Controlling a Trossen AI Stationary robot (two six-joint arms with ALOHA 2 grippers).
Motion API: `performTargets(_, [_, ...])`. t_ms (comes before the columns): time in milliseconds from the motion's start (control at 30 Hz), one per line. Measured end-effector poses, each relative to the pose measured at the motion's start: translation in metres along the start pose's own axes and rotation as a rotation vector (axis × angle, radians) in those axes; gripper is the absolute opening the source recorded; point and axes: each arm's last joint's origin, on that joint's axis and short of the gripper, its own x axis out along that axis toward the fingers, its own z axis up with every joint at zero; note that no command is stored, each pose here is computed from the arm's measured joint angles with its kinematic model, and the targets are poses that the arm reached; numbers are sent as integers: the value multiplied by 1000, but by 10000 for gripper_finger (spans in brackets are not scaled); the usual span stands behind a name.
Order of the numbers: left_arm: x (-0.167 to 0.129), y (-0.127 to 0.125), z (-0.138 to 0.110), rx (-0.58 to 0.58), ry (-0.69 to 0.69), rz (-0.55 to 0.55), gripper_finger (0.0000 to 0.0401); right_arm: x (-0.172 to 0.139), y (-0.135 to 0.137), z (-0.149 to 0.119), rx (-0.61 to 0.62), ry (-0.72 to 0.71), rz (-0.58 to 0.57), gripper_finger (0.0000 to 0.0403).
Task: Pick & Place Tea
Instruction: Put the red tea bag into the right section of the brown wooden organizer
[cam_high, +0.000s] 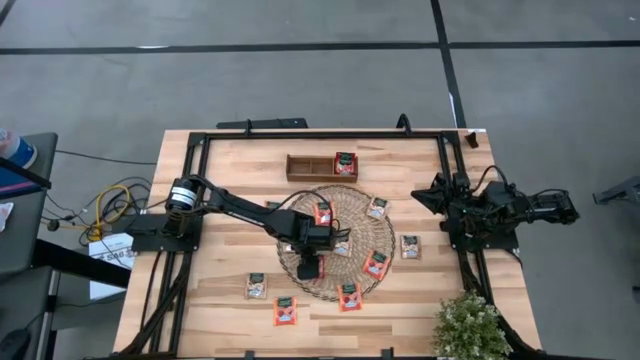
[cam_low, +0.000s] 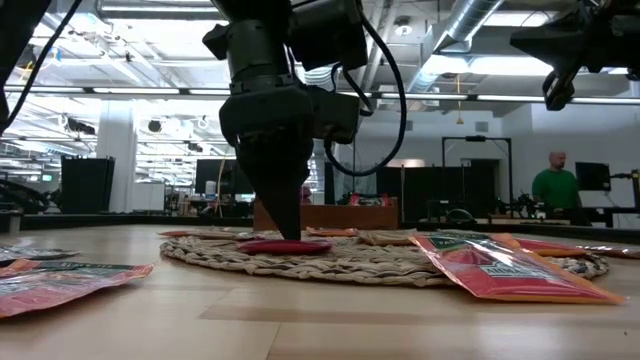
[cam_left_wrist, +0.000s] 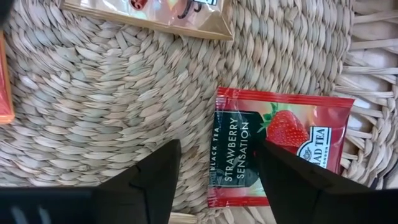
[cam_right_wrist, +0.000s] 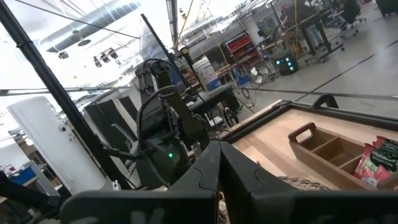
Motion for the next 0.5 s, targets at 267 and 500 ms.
performTargets(267, [1,1,0,3,1,7,152,0,0,0,0,0,0,1])
performTargets(500, [1,1,0,-7,0,18,127,0,0,0,0,0,0,1])
